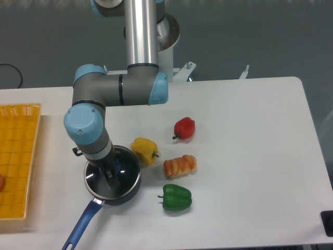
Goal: Open the lid
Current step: 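Lower the gripper onto the blue lid knob, then close the gripper on the blue knob of the glass lid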
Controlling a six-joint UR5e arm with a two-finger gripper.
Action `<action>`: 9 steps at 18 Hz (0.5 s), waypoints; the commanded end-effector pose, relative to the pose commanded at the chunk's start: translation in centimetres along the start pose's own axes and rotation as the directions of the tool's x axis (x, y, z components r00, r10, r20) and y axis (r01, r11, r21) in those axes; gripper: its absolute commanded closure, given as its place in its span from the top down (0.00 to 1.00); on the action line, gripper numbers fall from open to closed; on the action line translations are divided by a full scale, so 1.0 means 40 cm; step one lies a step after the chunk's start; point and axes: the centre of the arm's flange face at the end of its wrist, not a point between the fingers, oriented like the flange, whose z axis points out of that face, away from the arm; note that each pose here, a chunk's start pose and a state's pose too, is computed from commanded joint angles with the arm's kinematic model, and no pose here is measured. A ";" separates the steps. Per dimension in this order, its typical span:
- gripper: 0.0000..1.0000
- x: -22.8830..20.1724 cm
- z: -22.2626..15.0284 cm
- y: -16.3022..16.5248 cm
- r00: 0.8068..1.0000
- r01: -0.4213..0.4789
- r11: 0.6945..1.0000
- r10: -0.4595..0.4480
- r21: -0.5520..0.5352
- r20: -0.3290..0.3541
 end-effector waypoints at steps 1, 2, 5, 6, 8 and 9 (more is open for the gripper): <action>0.92 0.001 -0.002 0.000 1.000 -0.003 1.000 0.003 0.002 0.001; 0.88 0.002 -0.003 0.001 1.000 -0.003 1.000 0.003 0.001 -0.001; 0.72 0.004 -0.002 0.003 1.000 -0.002 1.000 0.002 -0.003 0.000; 0.70 0.005 0.000 0.003 1.000 -0.002 1.000 0.002 -0.005 -0.001; 0.68 0.006 0.002 0.004 1.000 0.000 1.000 0.000 -0.006 -0.002; 0.66 0.007 0.002 0.002 1.000 0.000 1.000 0.000 -0.006 -0.002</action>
